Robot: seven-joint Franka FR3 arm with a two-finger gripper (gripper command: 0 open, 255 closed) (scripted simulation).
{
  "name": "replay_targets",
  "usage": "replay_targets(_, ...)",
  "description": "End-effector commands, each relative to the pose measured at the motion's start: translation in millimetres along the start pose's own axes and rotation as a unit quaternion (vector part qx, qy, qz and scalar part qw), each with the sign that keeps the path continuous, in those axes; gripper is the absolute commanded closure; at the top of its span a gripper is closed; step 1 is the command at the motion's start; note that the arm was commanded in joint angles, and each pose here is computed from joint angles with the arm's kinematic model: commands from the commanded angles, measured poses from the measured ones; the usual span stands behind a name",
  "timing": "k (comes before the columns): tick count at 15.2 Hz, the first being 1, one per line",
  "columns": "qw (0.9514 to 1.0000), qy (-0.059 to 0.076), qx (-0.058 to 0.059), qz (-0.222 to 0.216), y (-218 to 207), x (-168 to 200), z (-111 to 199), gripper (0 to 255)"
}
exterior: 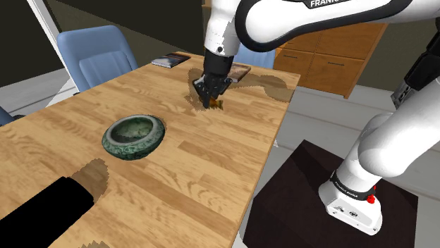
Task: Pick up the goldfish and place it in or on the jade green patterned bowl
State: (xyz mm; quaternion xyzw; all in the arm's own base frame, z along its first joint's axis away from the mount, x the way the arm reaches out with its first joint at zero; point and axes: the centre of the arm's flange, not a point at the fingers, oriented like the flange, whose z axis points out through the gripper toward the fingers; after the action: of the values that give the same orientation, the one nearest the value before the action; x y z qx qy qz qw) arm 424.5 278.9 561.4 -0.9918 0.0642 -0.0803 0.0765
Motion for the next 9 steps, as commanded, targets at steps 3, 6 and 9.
replay_targets(3,1.0000,0.000,0.000,0.000,-3.4,4.7,-20.0,255)
replay_targets(6,1.0000,0.000,0.000,0.000,-5.9,7.1,-35.4,255)
replay_targets(9,1.0000,0.000,0.000,0.000,-29.6,17.6,-30.3,255)
